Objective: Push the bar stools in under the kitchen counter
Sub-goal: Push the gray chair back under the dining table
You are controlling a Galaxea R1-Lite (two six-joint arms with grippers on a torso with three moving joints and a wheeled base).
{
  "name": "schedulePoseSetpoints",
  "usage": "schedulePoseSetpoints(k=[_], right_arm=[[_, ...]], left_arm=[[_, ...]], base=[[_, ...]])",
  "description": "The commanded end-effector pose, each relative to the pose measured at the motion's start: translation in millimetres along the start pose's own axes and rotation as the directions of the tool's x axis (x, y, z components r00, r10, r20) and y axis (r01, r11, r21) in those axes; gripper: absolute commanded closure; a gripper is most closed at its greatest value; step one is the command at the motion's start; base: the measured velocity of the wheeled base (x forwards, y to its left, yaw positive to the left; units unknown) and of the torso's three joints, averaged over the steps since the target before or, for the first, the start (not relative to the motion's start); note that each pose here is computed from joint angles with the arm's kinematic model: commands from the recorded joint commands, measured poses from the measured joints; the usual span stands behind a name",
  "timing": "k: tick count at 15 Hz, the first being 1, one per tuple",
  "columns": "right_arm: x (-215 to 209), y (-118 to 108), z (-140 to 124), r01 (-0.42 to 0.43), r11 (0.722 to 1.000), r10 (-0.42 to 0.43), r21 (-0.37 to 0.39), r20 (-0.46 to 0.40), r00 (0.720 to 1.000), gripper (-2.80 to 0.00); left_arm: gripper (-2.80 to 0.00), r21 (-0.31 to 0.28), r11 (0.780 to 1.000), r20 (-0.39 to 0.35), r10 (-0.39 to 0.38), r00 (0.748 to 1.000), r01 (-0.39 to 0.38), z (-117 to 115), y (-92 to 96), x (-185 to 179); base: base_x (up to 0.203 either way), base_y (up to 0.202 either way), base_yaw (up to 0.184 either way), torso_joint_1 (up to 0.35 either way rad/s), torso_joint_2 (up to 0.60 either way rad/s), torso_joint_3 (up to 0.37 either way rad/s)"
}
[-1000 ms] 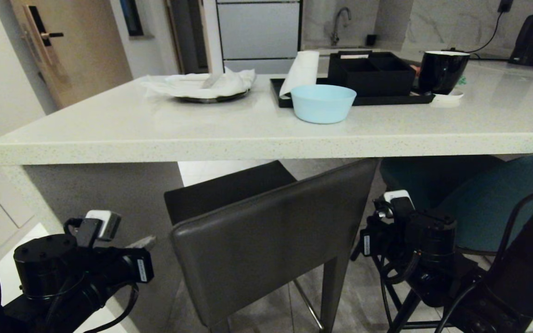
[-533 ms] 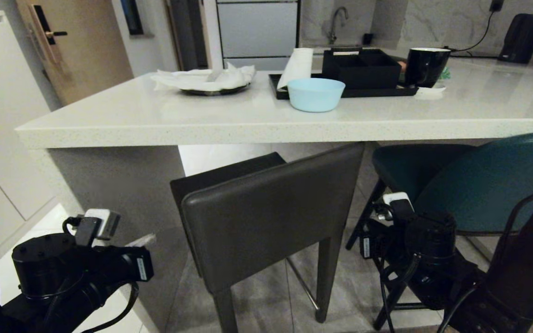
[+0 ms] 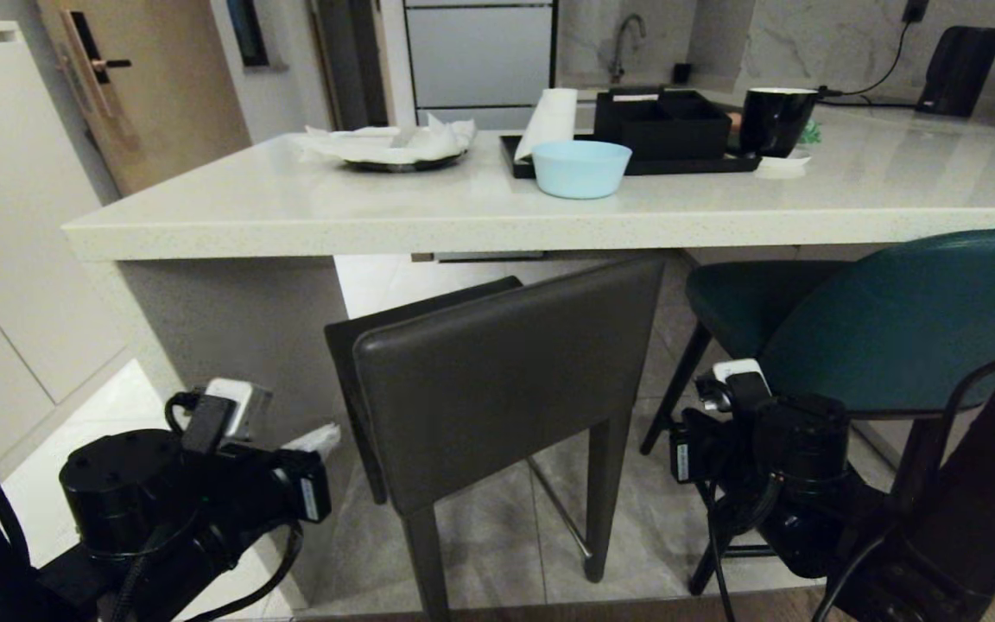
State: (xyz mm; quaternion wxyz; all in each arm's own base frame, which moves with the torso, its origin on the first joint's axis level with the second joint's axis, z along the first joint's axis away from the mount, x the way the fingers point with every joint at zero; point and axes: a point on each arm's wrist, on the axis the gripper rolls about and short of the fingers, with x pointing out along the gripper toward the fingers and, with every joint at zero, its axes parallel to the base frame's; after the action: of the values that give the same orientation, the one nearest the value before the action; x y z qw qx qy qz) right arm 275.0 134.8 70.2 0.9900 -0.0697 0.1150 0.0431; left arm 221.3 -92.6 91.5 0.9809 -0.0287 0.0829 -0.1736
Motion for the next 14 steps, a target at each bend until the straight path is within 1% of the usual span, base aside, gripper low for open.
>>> schedulePoseSetpoints(k=[1, 3, 4, 5, 7, 9, 10, 12, 13, 14], right_arm=[[0.4, -0.3, 0.0, 0.004, 1.0, -0.004, 0.003, 0.004, 1.0, 0.0], [0.7, -0.7, -1.2, 0.006, 1.0, -0.006, 0.017, 0.0, 1.0, 0.0], [0.6, -1.2, -1.6, 0.008, 1.0, -0.008, 0.018, -0.002, 1.0, 0.0], [0.2, -1.4, -2.0, 0.008, 1.0, -0.008, 0.018, -0.004, 1.0, 0.0], [0.7, -1.7, -1.8, 0.008, 1.0, -0.008, 0.018, -0.003, 1.0, 0.0], [1.3, -0.9, -2.0, 0.007, 1.0, -0.006, 0.018, -0.003, 1.0, 0.0], [1.9, -0.8, -3.0, 0.007, 1.0, -0.007, 0.017, -0.007, 1.0, 0.0], [2.5, -0.8, -4.1, 0.008, 1.0, -0.008, 0.017, -0.01, 1.0, 0.0], [2.9, -0.1, -4.6, 0.006, 1.0, -0.006, 0.016, -0.011, 1.0, 0.0], [4.3, 0.5, -5.7, 0.006, 1.0, -0.006, 0.014, -0.014, 1.0, 0.0]], left_arm=[[0.0, 0.01, 0.998, 0.055, -0.061, 0.997, 0.06, 8.0, -28.1, 4.8], [0.0, 0.008, 0.998, 0.11, -0.055, 0.992, 0.054, 12.4, -64.7, 19.0], [0.0, 0.009, 0.999, 0.109, -0.048, 0.993, 0.047, 8.5, -75.2, 27.8], [0.0, 0.006, 0.999, 0.118, -0.039, 0.992, 0.038, 8.1, -79.6, 35.0], [0.0, 0.001, 1.0, 0.128, -0.018, 0.992, 0.018, 9.3, -78.0, 39.8], [0.0, -0.001, 1.0, 0.121, 0.004, 0.993, -0.004, 8.8, -70.9, 37.8], [0.0, 0.003, 1.0, 0.104, 0.014, 0.994, -0.015, 6.3, -66.2, 33.3], [0.0, 0.009, 1.0, 0.074, 0.023, 0.997, -0.024, 3.7, -57.7, 14.9], [0.0, 0.008, 1.0, 0.056, 0.016, 0.998, -0.016, 1.9, -55.9, 1.6], [0.0, -0.003, 1.0, 0.053, -0.016, 0.998, 0.016, 2.7, -60.1, -11.6]], base=[[0.0, 0.0, 0.0, 0.0, 0.0, 0.0], [0.0, 0.0, 0.0, 0.0, 0.0, 0.0], [0.0, 0.0, 0.0, 0.0, 0.0, 0.0], [0.0, 0.0, 0.0, 0.0, 0.0, 0.0], [0.0, 0.0, 0.0, 0.0, 0.0, 0.0], [0.0, 0.0, 0.0, 0.0, 0.0, 0.0], [0.0, 0.0, 0.0, 0.0, 0.0, 0.0], [0.0, 0.0, 0.0, 0.0, 0.0, 0.0], [0.0, 0.0, 0.0, 0.0, 0.0, 0.0], [0.0, 0.0, 0.0, 0.0, 0.0, 0.0]])
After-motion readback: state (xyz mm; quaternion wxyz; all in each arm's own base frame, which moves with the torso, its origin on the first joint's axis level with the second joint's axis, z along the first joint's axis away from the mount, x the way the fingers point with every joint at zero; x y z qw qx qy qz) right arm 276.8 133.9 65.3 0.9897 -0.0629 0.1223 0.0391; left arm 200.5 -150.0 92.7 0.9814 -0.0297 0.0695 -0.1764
